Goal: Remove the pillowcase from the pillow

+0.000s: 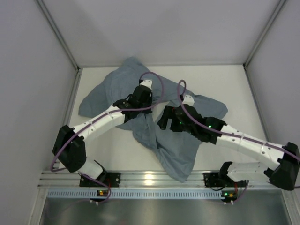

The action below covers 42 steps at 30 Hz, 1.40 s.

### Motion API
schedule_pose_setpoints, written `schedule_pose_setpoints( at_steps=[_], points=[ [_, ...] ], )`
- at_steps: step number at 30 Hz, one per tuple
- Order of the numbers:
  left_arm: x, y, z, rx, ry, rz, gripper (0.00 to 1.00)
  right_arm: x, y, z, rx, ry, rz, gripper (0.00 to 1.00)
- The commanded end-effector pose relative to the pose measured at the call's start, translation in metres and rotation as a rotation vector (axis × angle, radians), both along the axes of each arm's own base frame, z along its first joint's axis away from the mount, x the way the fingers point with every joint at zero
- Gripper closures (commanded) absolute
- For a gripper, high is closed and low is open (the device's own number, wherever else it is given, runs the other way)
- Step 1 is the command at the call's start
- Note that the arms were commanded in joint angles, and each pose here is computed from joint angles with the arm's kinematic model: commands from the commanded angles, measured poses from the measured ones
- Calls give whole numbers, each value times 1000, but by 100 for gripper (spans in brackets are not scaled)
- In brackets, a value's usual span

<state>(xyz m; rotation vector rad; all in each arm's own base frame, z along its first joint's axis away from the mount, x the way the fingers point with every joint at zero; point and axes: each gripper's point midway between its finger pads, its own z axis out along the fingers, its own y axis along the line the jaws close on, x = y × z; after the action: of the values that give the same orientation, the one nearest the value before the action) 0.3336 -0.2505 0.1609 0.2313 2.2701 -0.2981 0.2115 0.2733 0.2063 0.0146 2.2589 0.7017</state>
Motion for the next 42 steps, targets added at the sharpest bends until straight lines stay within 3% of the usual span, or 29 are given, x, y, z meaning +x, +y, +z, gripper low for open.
schedule_pose_setpoints(
  at_steps=[1,3,8,12,19,27,36,42],
  points=[
    [-4,-25,6,-153,18,-85,100,16,15,-11,-7,22,-171,8],
    [-9,-26,6,-190,29,-106,100,20,30,-8,43,48,-211,8],
    [-14,-21,9,-261,47,-135,100,36,35,-22,-82,70,-389,7],
    [-18,-15,5,-285,57,-139,100,45,38,-20,-123,61,-427,7],
    [-26,-18,6,-331,59,-163,100,53,7,-23,-204,24,-605,8],
    [-27,-24,15,-378,45,-182,100,51,7,-45,-291,46,-602,10],
    [-21,-21,8,-390,64,-172,100,26,-2,-57,-342,39,-592,26],
    [-20,-18,9,-391,59,-168,100,10,-19,-72,-369,58,-592,46]
  ],
)
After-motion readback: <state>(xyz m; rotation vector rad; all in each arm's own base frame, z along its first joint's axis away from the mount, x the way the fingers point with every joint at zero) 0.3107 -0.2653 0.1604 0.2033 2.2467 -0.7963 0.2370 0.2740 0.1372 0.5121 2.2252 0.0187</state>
